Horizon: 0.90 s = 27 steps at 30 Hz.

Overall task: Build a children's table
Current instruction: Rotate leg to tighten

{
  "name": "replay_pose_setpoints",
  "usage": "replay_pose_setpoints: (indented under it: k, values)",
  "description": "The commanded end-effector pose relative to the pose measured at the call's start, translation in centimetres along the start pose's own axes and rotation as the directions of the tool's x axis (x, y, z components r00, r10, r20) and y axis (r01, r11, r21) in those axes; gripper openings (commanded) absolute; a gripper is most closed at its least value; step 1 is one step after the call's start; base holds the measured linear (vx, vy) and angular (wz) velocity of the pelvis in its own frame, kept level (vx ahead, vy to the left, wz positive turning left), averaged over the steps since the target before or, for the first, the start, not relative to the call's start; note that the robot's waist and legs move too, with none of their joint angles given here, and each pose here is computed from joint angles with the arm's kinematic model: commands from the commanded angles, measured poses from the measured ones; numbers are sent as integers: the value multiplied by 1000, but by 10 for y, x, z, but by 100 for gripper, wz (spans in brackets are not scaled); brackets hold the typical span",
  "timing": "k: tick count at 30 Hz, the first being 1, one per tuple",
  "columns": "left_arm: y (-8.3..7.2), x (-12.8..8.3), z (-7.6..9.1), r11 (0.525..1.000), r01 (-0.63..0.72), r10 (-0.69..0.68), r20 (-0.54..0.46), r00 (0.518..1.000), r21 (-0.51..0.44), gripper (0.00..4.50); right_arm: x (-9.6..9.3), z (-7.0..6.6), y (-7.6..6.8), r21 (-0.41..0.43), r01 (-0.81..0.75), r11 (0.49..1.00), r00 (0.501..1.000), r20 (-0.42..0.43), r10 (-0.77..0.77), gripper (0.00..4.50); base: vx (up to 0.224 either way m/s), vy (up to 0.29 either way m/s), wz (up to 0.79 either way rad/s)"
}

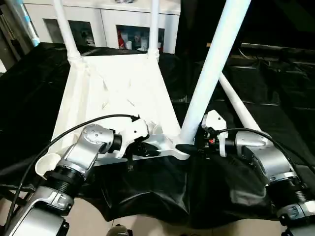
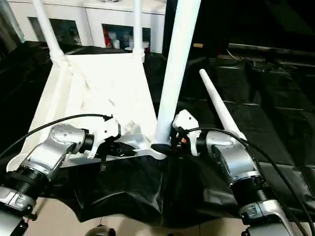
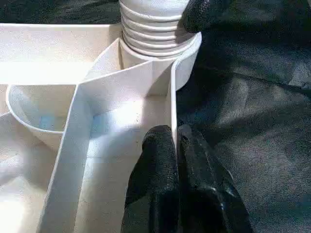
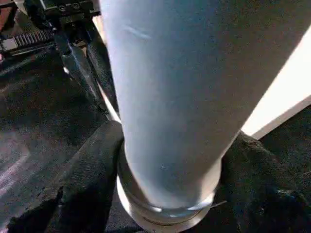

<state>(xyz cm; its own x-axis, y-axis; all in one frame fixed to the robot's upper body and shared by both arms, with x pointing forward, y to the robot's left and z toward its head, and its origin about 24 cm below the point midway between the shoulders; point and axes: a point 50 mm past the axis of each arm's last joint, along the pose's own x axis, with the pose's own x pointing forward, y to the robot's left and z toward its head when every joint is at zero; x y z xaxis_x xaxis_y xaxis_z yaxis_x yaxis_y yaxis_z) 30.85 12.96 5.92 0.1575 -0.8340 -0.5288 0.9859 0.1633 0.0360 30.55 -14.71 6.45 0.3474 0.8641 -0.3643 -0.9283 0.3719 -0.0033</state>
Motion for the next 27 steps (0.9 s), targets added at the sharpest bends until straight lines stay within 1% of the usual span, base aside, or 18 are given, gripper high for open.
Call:
replay_pose_setpoints:
  k: [1,5,6,7,8,10,11,12,13,15,17,19,21,22,23,25,27]
  values:
    - [0,3,14,997,14,-16,36,999,69,0,5,-6,6,1,-33,999,999,-33,33,276,0,0,0]
    - [3,6,15,998,-28,26,50,998,51,0,9,-12,7,43,-2,999,1000,-17,3,270,0,0,0]
    - [7,9,18,997,-78,77,71,995,11,0,16,-16,4,95,86,992,996,10,-87,268,0,0,0]
    - [7,9,18,997,-78,77,71,995,11,0,16,-16,4,95,86,992,996,10,-87,268,0,0,0]
    - [8,11,19,996,-93,93,76,993,-2,0,18,-18,3,114,117,987,993,15,-120,268,0,0,0]
    - [15,17,24,984,-172,175,78,982,-38,0,28,-23,-4,215,264,940,961,18,-274,267,0,0,0]
    - [23,23,28,963,-257,262,61,963,-81,0,37,-26,-7,277,360,891,928,-4,-373,267,0,0,0]
    - [23,23,28,963,-257,262,61,963,-81,0,37,-26,-7,277,360,891,928,-4,-373,266,0,0,0]
    - [29,30,34,939,-324,331,51,942,-113,0,46,-29,-9,336,440,833,889,-33,-456,266,0,0,0]
    - [31,36,39,930,-346,355,54,933,-127,0,53,-29,-10,368,483,795,865,-58,-499,266,0,0,0]
    - [32,45,47,921,-363,375,66,925,-143,0,65,-26,-9,395,515,761,844,-80,-530,266,0,0,0]
    - [30,51,54,922,-361,374,83,924,-137,0,75,-20,-9,397,523,754,835,-63,-546,266,0,0,0]
    - [27,56,57,933,-339,351,101,931,-122,0,81,-12,-8,392,505,769,841,-23,-541,266,0,0,0]
    - [26,57,58,937,-330,342,106,934,-114,0,83,-9,-8,393,493,776,846,-6,-534,322,0,0,0]
    - [24,58,58,942,-318,329,110,938,-104,0,85,-5,-7,402,473,784,853,16,-522,322,0,0,0]
    - [22,59,57,950,-302,310,115,944,-86,0,86,-1,-8,410,446,795,862,39,-505,343,0,0,0]
    - [20,57,55,956,-285,291,119,949,-69,0,83,1,-9,369,439,819,872,45,-487,365,0,0,0]
